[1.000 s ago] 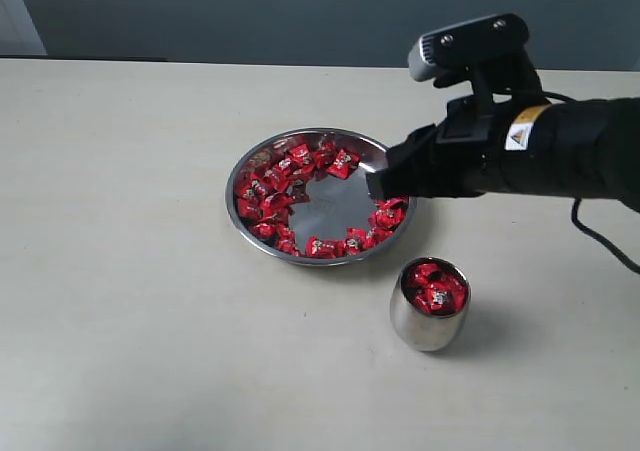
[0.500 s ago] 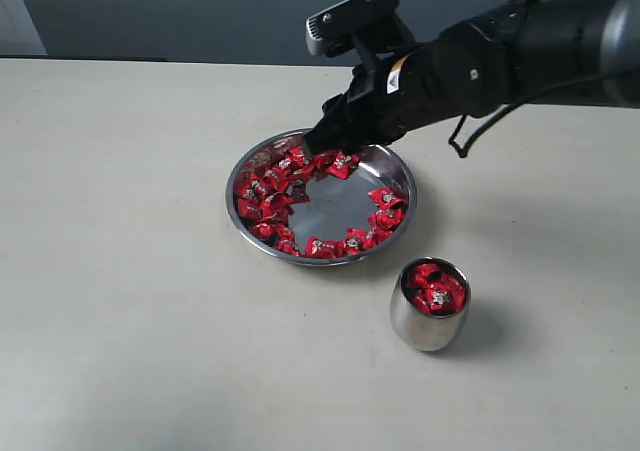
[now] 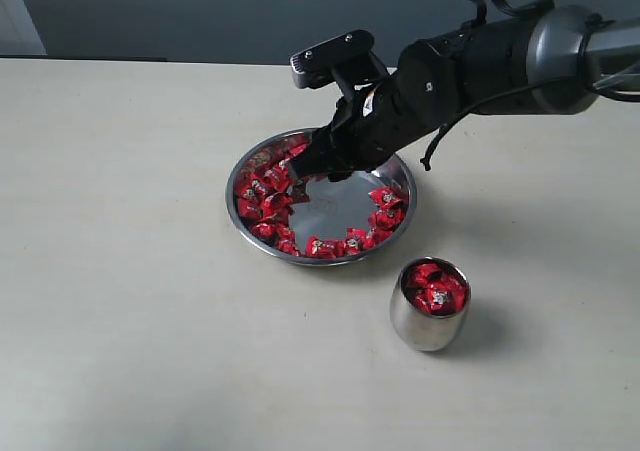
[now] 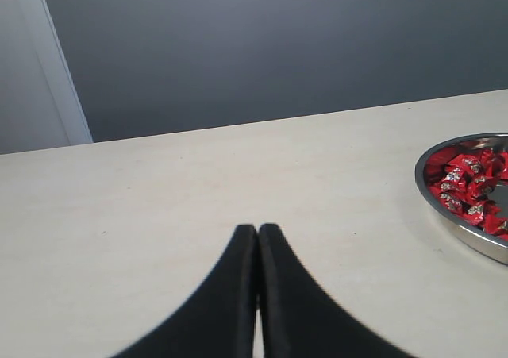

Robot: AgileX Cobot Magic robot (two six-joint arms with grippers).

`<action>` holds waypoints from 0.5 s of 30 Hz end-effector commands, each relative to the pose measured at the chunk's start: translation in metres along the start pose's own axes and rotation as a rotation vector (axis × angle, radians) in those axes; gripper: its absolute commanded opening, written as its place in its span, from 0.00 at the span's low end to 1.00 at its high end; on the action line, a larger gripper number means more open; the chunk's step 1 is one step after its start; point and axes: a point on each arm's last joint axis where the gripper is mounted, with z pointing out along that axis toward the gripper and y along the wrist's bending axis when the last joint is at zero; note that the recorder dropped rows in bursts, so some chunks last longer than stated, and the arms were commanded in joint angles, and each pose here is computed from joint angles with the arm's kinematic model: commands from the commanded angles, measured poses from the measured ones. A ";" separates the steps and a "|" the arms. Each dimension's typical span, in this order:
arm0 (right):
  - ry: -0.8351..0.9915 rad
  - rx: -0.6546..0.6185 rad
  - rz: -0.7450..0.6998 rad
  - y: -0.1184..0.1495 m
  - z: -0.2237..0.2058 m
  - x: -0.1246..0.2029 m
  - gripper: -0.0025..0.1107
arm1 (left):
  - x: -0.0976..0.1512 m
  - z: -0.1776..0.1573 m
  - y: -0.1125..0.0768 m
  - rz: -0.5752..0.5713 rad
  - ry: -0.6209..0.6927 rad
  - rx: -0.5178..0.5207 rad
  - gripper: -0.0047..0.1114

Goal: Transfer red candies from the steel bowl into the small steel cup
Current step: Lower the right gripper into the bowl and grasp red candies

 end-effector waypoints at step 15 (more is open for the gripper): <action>-0.059 -0.035 0.076 0.006 0.049 -0.021 0.42 | 0.000 0.000 -0.001 -0.007 -0.009 0.008 0.04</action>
